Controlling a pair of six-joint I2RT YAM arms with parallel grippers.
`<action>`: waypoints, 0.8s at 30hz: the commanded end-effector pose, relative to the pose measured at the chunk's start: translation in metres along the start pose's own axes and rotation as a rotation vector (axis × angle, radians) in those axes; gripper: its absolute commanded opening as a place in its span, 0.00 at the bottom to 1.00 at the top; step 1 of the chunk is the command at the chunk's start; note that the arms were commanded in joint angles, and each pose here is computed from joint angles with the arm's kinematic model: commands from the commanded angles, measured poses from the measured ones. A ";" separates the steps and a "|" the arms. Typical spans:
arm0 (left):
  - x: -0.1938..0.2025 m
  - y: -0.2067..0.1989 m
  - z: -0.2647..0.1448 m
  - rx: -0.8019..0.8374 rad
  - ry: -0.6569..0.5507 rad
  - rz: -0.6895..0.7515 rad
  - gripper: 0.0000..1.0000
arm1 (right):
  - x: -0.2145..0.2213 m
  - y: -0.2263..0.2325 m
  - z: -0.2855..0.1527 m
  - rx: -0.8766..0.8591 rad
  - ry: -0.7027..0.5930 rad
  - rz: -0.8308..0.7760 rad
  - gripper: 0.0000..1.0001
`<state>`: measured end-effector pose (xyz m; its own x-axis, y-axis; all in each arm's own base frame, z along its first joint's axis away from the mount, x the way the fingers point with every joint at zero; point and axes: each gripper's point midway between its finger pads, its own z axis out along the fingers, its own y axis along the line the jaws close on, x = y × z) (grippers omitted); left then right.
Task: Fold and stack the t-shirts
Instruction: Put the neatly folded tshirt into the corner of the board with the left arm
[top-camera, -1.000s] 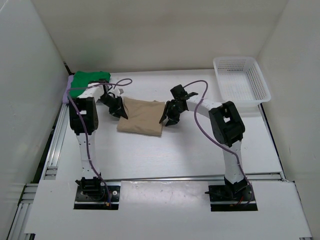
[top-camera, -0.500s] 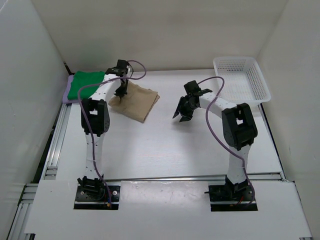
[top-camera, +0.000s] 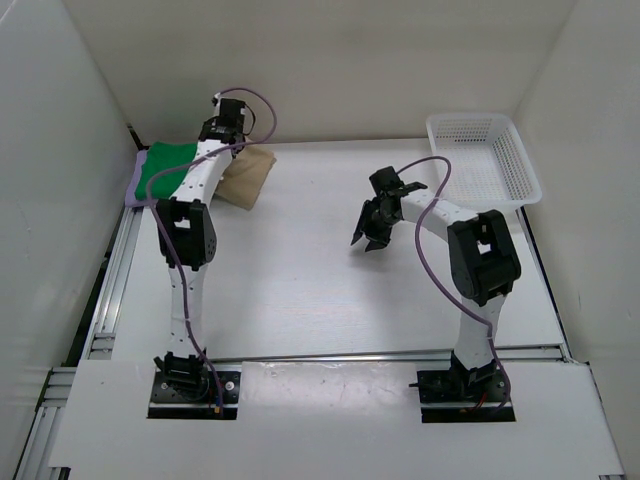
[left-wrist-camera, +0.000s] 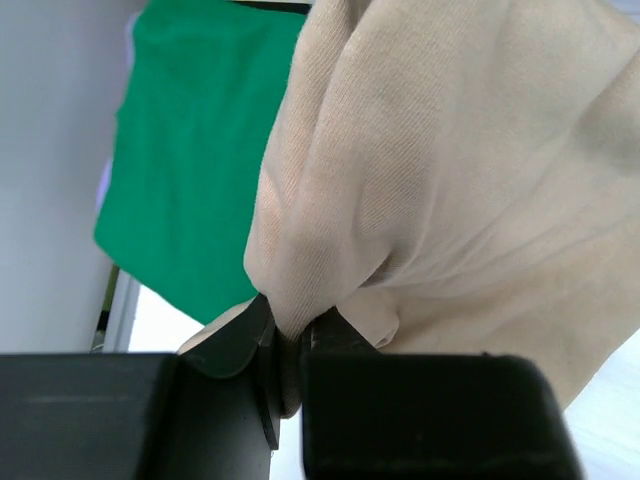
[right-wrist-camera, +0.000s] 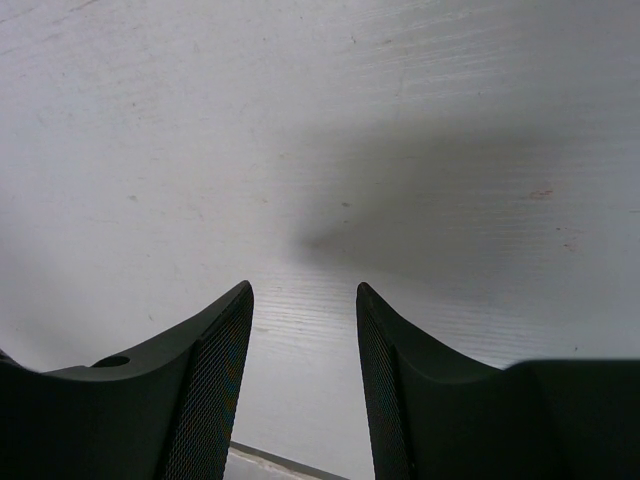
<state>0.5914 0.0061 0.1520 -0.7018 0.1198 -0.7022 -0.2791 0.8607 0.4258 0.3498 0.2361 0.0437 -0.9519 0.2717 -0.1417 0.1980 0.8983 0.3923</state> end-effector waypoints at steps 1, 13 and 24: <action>-0.043 0.052 -0.024 -0.082 -0.107 -0.114 0.10 | 0.000 0.000 -0.013 0.003 -0.025 -0.024 0.51; -0.062 0.140 -0.032 -0.159 -0.151 -0.240 0.10 | 0.004 -0.008 -0.017 0.025 -0.030 -0.031 0.51; -0.032 0.175 -0.001 -0.194 -0.076 -0.256 0.10 | 0.001 -0.005 -0.020 0.025 -0.030 -0.042 0.51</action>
<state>0.5719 0.1357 0.2269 -0.5907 -0.0330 -0.8062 -0.5183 0.7813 0.3477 0.3409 0.2272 0.0419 -0.9531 0.2660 -0.1446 0.1992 0.9105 0.3624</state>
